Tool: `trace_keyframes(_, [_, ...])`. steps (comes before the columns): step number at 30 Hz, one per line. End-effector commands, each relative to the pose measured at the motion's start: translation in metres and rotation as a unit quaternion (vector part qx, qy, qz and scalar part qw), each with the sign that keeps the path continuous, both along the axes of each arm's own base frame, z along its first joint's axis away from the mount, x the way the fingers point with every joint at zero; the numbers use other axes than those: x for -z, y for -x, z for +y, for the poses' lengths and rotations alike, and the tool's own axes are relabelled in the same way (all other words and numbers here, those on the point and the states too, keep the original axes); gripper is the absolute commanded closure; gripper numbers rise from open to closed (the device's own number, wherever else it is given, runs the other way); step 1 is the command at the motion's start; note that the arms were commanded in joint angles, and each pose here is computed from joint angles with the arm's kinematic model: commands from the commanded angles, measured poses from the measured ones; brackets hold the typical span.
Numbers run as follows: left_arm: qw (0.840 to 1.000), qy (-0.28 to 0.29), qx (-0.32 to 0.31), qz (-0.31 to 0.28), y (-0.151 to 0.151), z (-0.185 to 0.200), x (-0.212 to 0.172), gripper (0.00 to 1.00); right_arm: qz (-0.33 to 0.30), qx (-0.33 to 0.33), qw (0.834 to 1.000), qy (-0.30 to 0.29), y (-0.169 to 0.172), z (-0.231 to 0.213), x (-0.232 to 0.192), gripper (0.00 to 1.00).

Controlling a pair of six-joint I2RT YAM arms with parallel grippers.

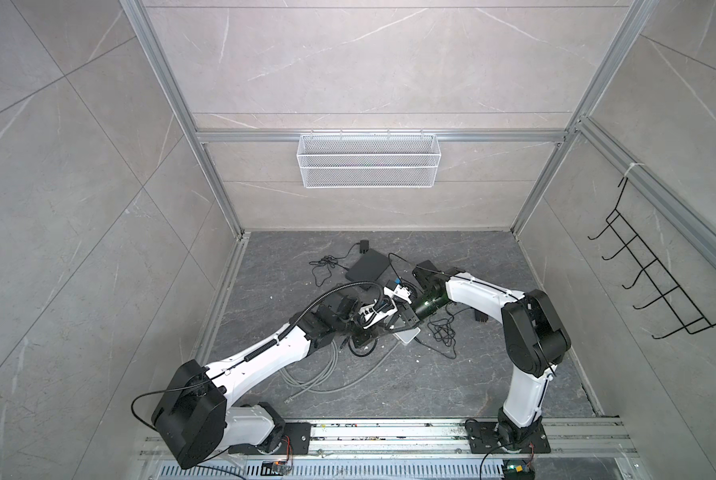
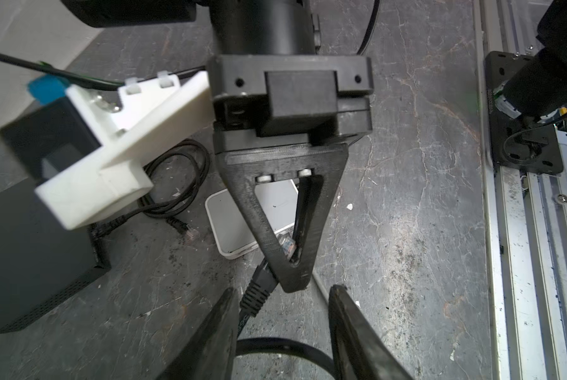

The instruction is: Insert the plug into the switch port

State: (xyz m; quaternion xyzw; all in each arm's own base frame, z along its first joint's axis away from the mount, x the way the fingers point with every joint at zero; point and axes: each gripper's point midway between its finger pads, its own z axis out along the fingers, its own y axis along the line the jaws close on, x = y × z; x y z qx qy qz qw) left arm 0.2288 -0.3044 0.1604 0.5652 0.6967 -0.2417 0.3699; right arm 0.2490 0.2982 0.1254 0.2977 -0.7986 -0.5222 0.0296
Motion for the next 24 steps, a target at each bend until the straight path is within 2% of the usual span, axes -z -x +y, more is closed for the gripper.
trace_keyframes(1, [1.0,-0.023,0.008,-0.003,-0.003,0.0,0.007,0.52,0.021,0.004,1.0,-0.021,0.002,-0.003,-0.013,0.96])
trace_keyframes(8, [0.995,-0.093,-0.028,-0.025,-0.024,0.011,0.033,0.51,0.026,0.0,0.999,-0.023,0.009,-0.009,-0.016,0.96])
trace_keyframes(16, [0.991,-0.107,-0.032,-0.073,-0.038,0.007,0.029,0.52,0.047,-0.007,0.998,-0.034,0.015,-0.005,-0.014,0.97])
trace_keyframes(18, [0.99,-0.114,-0.023,-0.074,-0.035,0.006,0.03,0.55,0.049,-0.007,0.998,-0.039,0.016,-0.004,-0.016,0.97])
trace_keyframes(24, [0.989,-0.121,-0.019,-0.081,-0.034,0.006,0.032,0.74,0.056,-0.007,0.998,-0.036,0.017,-0.005,-0.014,0.97])
